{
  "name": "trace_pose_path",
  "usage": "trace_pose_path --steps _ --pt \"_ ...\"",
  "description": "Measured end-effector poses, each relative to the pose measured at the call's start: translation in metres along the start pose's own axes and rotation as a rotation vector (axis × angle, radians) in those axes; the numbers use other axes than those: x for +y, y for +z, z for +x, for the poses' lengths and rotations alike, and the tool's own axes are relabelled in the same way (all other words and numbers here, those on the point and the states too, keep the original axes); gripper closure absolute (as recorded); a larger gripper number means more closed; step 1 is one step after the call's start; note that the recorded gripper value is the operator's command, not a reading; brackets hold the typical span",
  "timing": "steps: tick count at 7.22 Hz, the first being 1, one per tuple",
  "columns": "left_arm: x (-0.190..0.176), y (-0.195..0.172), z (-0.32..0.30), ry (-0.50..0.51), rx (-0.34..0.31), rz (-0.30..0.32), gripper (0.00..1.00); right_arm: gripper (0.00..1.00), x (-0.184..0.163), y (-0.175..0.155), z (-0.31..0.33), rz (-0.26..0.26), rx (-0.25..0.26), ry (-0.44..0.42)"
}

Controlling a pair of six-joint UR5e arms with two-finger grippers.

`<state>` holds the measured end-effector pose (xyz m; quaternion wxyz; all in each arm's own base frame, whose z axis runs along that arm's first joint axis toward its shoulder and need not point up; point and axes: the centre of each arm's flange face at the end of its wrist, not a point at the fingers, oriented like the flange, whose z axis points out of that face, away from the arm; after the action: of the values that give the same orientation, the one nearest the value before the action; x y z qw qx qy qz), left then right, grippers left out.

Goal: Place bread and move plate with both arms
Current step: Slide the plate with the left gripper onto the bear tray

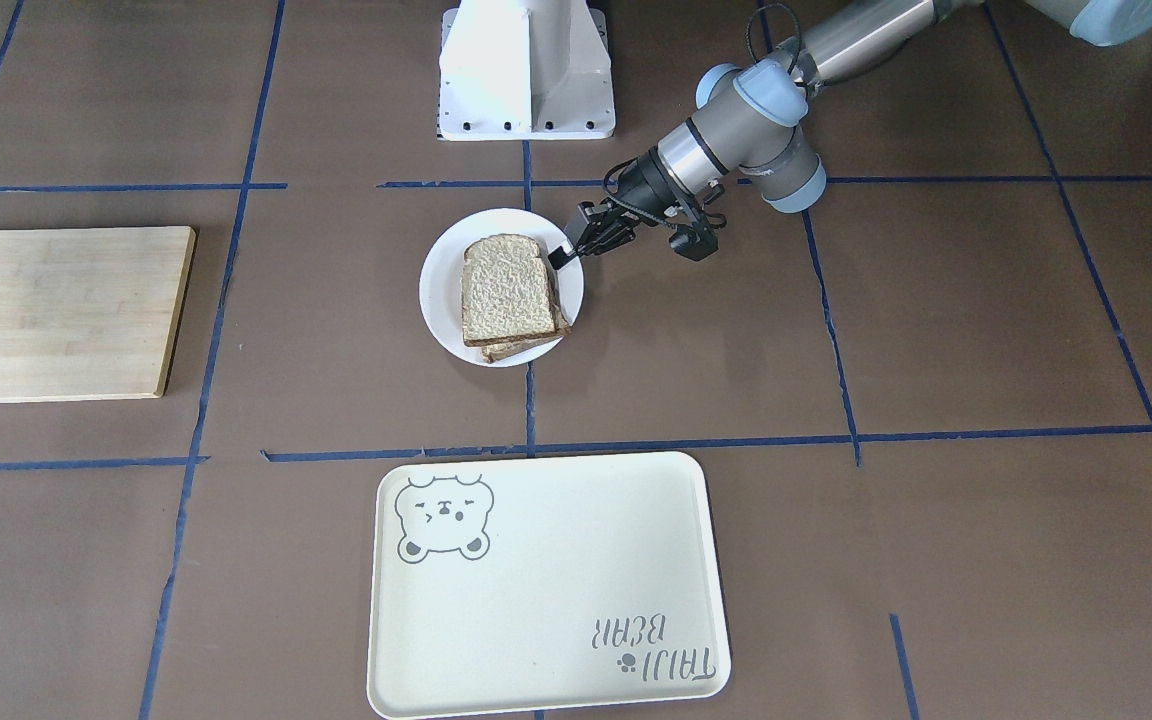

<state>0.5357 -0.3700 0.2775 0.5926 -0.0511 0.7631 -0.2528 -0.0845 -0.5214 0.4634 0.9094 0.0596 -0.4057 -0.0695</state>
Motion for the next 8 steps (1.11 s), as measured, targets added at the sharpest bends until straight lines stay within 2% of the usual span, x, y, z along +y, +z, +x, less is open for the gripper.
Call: trace_pose_path --steps 1,2,3,5,7,8 --pt "-0.016 -0.002 0.022 -0.024 0.037 0.036 1.00 0.00 -0.001 -0.005 0.005 0.011 0.006 0.004" --pt "-0.036 0.000 0.042 -0.033 0.074 0.102 1.00 0.00 0.001 -0.005 0.011 0.013 0.018 0.005" --pt "-0.062 0.011 0.057 -0.036 0.088 0.194 1.00 0.00 0.004 -0.004 0.019 0.011 0.030 0.003" --pt "-0.134 0.040 0.077 -0.099 0.063 0.366 1.00 0.00 0.008 -0.009 0.040 0.012 0.044 -0.030" --pt "-0.181 0.077 0.080 -0.193 0.033 0.478 0.98 0.00 0.016 -0.012 0.060 0.009 0.052 -0.067" --pt "-0.193 0.093 0.076 -0.247 0.020 0.511 0.98 0.00 0.020 -0.011 0.064 0.005 0.055 -0.072"
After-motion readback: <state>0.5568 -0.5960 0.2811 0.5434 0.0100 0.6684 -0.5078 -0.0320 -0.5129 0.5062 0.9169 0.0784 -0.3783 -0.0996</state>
